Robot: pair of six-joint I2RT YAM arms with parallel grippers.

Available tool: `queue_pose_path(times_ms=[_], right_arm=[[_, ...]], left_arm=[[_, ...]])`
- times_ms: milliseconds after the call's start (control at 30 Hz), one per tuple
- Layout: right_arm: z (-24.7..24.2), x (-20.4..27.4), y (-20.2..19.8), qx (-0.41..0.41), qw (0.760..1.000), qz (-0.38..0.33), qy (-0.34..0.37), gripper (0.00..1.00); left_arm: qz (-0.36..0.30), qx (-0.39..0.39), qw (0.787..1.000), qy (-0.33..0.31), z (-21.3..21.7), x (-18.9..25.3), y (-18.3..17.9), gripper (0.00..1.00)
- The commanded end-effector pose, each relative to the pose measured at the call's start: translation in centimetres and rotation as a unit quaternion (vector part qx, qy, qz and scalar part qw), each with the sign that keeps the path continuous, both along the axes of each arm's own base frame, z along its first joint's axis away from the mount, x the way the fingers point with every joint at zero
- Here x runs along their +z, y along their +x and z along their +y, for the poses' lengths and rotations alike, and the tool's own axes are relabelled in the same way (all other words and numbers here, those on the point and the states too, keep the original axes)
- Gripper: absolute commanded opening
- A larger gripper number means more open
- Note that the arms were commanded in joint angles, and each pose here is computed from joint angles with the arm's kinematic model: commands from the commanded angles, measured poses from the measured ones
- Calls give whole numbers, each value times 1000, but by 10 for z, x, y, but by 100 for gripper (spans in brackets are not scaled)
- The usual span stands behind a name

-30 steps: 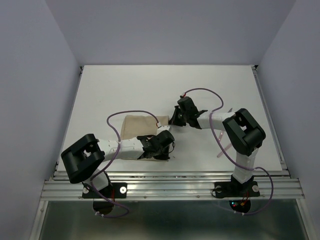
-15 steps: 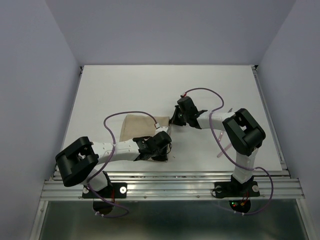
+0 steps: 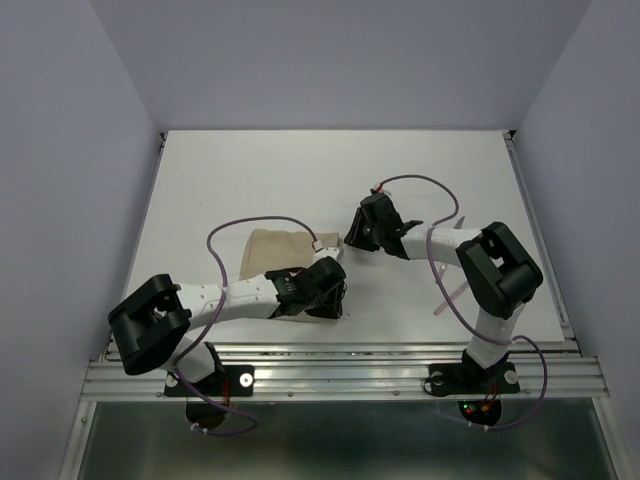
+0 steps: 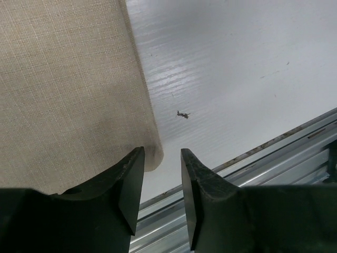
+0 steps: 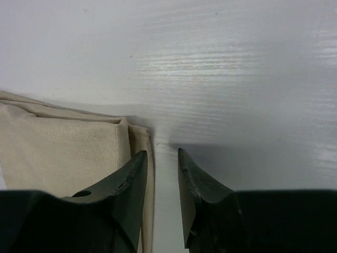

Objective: Fold the napkin into a case and place the utensils inside
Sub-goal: Smooth out the lower triangle-folded napkin at the center of the board, then move the lower triangle-folded napkin to the center of the board.

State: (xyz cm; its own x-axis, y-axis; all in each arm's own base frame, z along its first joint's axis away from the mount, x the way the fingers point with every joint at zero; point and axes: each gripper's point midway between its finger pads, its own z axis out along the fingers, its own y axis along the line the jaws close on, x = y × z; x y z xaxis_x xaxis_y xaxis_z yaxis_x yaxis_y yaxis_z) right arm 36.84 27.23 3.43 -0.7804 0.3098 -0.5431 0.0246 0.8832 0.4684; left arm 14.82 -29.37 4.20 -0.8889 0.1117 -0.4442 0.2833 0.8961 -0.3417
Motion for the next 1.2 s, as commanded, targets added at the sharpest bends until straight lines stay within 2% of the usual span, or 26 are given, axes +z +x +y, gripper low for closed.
queue_pose_path(times_ms=[0,100,267,300,333,433,533,667,700,767,967,1067,1167], right_arm=[[-9,21,5,-21,999,-25,2,36],[-8,19,0,-22,1000,-16,10,41],[7,23,-6,-12,998,-4,60,63],[13,25,-9,-4,997,0,78,72],[17,29,-8,-2,995,-6,96,75],[28,30,-9,-1,991,3,134,77],[31,24,-8,2,991,12,135,77],[30,4,-7,-3,993,29,119,66],[31,2,-5,-4,993,30,117,57],[31,-8,-4,-6,993,39,108,47],[24,-23,-3,-19,995,47,89,34],[20,-21,-2,-23,996,37,80,13],[17,-15,2,-17,998,21,64,1]], left_arm=[[-32,0,999,-17,-4,33,9,48],[-41,3,999,-19,-3,43,11,49],[-54,42,997,-33,11,59,25,46],[-56,49,996,-42,14,63,28,46],[-62,56,994,-66,17,76,30,45],[-80,87,987,-106,34,96,44,45],[-96,110,982,-120,50,107,52,45],[-99,126,981,-111,61,108,56,45],[-99,127,981,-110,62,107,56,45],[-97,128,981,-110,62,104,57,45],[-92,128,982,-107,61,100,58,45],[-90,129,982,-105,61,97,58,45],[-88,128,982,-103,61,97,58,44]])
